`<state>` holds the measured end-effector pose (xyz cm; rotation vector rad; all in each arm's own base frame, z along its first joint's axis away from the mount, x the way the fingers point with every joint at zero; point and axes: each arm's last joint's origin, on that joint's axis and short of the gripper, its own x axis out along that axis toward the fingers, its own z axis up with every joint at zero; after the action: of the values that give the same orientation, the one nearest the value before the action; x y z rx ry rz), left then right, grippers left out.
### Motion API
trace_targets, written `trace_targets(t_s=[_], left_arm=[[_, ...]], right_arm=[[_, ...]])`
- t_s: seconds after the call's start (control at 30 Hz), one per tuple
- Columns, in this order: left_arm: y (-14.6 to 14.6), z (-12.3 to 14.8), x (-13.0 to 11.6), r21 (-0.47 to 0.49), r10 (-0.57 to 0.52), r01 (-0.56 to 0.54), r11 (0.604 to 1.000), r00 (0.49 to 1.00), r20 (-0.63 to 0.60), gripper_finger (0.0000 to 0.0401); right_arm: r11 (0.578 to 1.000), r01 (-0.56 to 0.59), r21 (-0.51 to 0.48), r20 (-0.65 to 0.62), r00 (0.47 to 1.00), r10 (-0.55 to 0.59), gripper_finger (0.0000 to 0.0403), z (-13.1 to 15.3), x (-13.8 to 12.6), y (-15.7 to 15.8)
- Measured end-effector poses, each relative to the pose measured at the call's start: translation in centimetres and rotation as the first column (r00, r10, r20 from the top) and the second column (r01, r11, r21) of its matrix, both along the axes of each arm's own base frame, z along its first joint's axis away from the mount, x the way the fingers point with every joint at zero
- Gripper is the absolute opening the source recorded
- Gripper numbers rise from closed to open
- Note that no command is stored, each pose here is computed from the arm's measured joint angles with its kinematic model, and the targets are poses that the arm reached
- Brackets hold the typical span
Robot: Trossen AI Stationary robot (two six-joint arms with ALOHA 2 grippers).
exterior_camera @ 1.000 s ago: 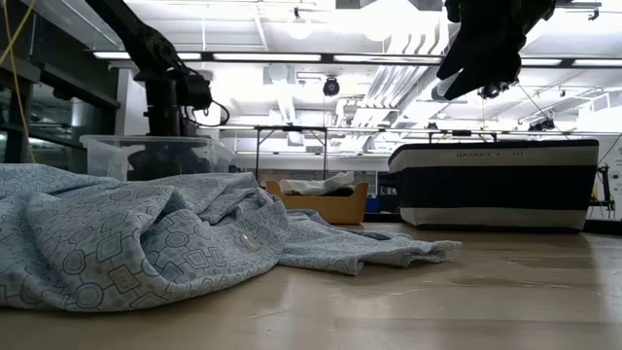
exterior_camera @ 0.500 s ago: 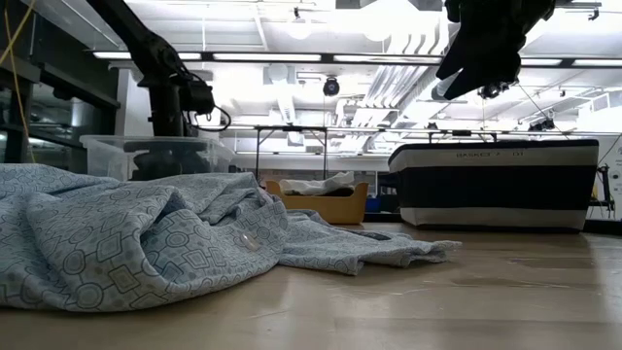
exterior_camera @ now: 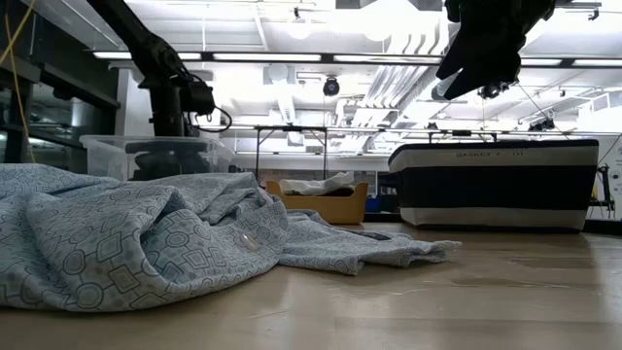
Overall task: Pick & Place Cloths
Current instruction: Put the black underwear into the transparent bin
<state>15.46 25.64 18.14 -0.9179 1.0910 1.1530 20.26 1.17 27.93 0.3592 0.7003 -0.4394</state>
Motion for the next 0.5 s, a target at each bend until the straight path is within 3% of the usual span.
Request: trace_targets(t_s=[0.3,0.5], left_arm=[[-0.7,3.5,0.0,0.024,-0.051,0.05,0.998,0.998,0.044,0.0219],[-1.8,6.8,-0.7,0.08,-0.058,0.051,0.995,0.995,0.081,0.0268]], right_arm=[[1.0,0.001,0.001,0.0,1.0,-0.001,0.0289,0.0,0.0,0.0],[1.0,0.001,0.001,0.0,1.0,-0.001,0.0289,0.0,0.0,0.0]])
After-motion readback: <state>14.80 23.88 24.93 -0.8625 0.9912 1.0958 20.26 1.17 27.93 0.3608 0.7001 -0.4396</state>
